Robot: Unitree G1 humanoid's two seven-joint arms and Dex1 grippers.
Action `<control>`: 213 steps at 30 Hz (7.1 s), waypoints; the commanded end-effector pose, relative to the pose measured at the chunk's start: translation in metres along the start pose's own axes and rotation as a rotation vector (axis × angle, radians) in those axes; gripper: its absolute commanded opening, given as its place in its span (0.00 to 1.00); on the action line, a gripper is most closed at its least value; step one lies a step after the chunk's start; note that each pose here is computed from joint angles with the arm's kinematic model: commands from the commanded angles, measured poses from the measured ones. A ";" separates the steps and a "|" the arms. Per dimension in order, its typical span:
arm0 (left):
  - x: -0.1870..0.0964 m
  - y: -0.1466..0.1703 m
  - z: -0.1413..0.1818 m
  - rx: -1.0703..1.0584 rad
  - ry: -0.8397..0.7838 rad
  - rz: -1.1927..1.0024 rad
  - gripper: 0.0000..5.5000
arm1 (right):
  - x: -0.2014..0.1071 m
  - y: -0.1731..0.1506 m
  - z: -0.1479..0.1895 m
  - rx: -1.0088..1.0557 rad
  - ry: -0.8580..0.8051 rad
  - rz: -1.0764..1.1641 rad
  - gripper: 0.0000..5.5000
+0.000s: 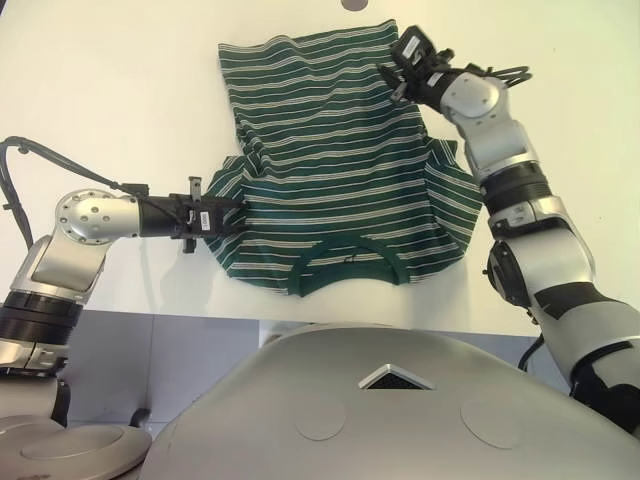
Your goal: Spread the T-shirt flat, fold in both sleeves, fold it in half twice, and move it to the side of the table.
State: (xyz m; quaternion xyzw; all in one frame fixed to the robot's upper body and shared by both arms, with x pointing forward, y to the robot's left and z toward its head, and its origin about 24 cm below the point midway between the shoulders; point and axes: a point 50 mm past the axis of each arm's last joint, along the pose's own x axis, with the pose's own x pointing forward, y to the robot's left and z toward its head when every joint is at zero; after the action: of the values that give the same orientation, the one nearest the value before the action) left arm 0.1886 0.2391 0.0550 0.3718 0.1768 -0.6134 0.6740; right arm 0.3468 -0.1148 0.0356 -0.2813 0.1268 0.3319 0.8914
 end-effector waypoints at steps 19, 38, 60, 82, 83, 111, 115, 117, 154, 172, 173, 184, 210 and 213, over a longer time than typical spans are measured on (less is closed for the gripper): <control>-0.016 0.068 0.019 -0.008 -0.053 0.338 0.28 | -0.012 -0.054 -0.028 0.033 0.092 -0.426 0.31; -0.064 0.067 0.005 -0.074 0.028 0.386 0.57 | -0.123 -0.107 0.034 0.118 -0.422 -0.372 0.53; -0.043 0.042 -0.020 0.341 0.371 0.244 0.57 | -0.160 -0.089 0.023 0.197 -0.315 -0.303 0.53; -0.010 0.042 -0.035 0.390 0.350 0.263 0.39 | -0.152 -0.084 0.019 0.191 -0.298 -0.284 0.53; -0.010 0.042 -0.035 0.391 0.348 0.263 0.34 | -0.152 -0.084 0.019 0.190 -0.298 -0.284 0.53; 0.001 0.053 0.037 0.167 -0.114 0.400 0.00 | -0.150 -0.076 0.017 0.197 -0.297 -0.268 0.53; 0.016 0.055 0.053 0.209 -0.156 0.366 0.00 | -0.148 -0.076 0.023 0.191 -0.310 -0.258 0.53; 0.022 0.057 0.057 0.218 -0.163 0.365 0.00 | -0.147 -0.076 0.024 0.187 -0.311 -0.255 0.53; 0.027 0.050 0.045 0.057 -0.085 0.601 0.49 | -0.237 -0.047 -0.076 -0.347 0.450 0.504 0.53; 0.034 0.048 0.041 0.066 -0.076 0.575 0.49 | -0.207 -0.030 -0.086 -0.306 0.330 0.363 0.53; 0.034 0.048 0.041 0.065 -0.077 0.576 0.49 | -0.208 -0.035 -0.084 -0.304 0.327 0.350 0.53; 0.035 0.044 0.039 0.046 -0.070 0.589 0.49 | -0.208 -0.073 -0.064 -0.291 0.253 0.174 0.53; 0.034 0.048 0.043 0.068 -0.079 0.570 0.50 | -0.215 -0.018 -0.101 -0.180 0.355 0.375 0.44; 0.034 0.049 0.043 0.067 -0.080 0.575 0.50 | -0.212 -0.020 -0.102 -0.184 0.349 0.365 0.32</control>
State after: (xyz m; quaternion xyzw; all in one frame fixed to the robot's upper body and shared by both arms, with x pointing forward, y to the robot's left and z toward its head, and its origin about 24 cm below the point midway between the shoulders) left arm 0.2311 0.1829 0.0721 0.3976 0.0162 -0.4146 0.8184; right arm 0.2031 -0.2971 0.0626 -0.3982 0.2711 0.4378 0.7591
